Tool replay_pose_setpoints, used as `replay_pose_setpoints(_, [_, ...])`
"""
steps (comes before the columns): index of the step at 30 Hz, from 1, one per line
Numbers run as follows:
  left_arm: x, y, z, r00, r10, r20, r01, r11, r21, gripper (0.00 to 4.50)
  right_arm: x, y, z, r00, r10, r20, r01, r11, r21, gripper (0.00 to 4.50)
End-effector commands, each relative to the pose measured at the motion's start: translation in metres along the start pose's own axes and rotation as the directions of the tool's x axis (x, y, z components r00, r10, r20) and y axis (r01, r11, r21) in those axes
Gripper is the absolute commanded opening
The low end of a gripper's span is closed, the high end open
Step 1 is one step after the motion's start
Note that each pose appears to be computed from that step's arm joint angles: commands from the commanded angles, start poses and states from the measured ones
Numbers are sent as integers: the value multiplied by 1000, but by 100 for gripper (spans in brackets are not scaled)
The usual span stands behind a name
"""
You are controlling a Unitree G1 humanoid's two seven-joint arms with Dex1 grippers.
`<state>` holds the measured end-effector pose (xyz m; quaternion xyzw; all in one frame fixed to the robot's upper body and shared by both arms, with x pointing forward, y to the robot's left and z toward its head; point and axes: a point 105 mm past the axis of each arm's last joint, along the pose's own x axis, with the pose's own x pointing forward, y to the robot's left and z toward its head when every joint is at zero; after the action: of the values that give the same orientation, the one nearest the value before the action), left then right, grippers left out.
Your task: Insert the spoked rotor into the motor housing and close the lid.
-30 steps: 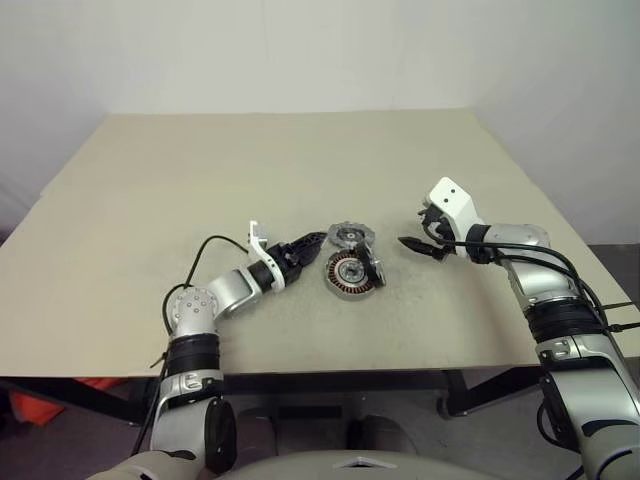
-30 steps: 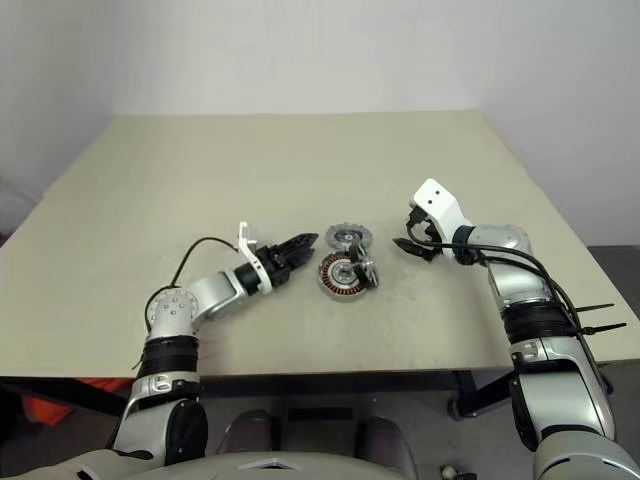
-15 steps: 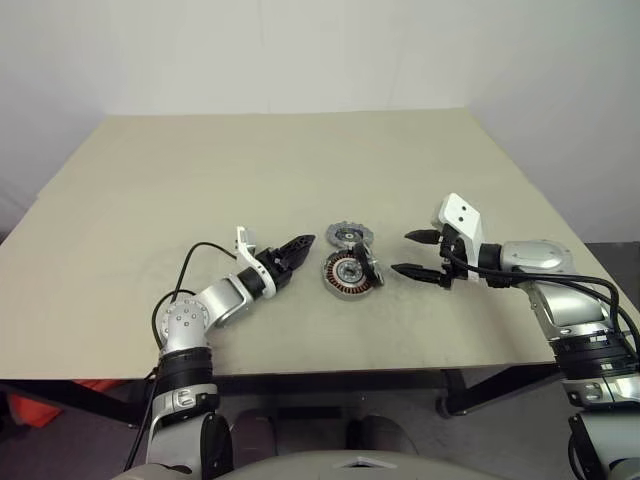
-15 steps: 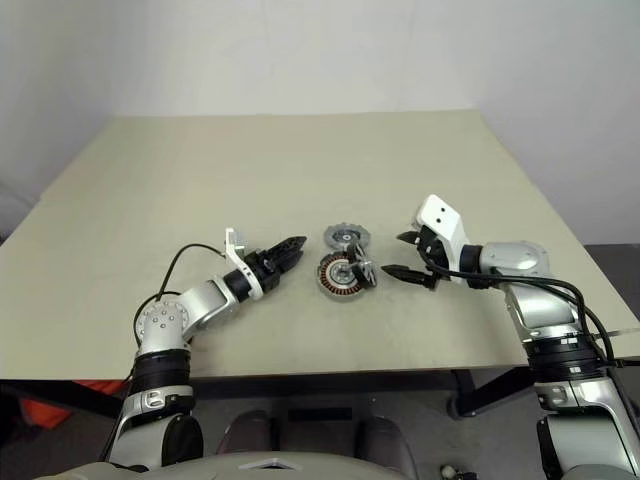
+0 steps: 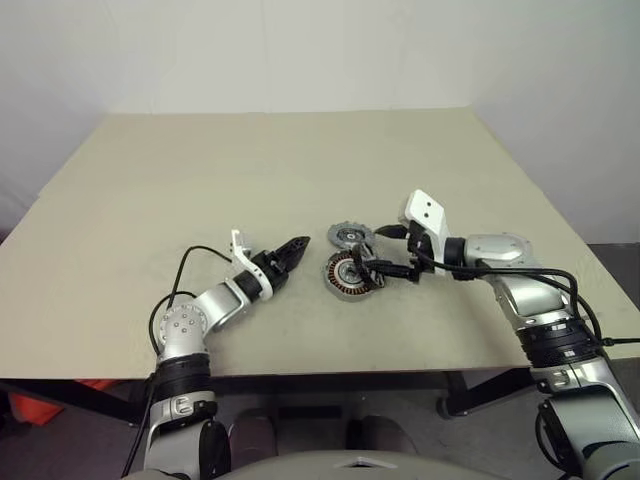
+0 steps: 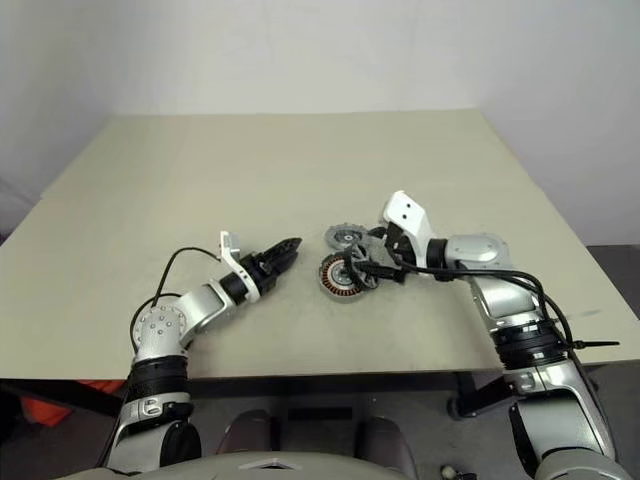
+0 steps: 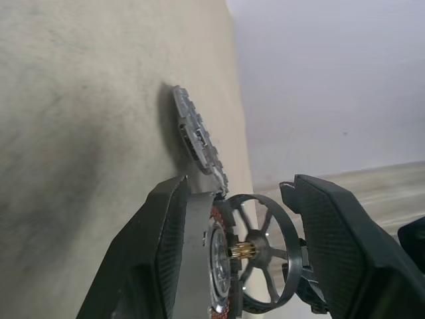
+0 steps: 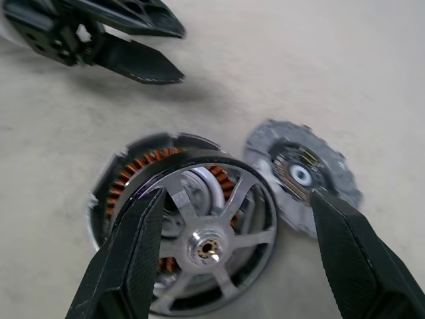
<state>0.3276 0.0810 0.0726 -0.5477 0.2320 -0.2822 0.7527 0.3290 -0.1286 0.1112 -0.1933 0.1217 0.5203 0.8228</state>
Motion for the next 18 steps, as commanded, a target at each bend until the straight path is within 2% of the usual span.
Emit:
replay_pose_setpoints(1, [-1, -9, 7, 999, -25, 29, 24, 999, 37, 271, 6, 9, 28, 997, 56, 62, -51, 995, -82, 390])
replay_pose_setpoints(5, [-2, -6, 8, 999, -16, 34, 14, 999, 38, 271, 16, 21, 36, 990, 116, 80, -108, 989, -102, 390])
replay_pose_setpoints(12, [-2, -4, 7, 999, -8, 39, 6, 999, 42, 271, 31, 21, 34, 990, 125, 73, -117, 988, -99, 390])
replay_pose_setpoints(18, [-5, -2, 5, 999, -1, 45, -1, 999, 43, 271, 21, 13, 45, 989, 98, 108, -87, 991, -106, 390])
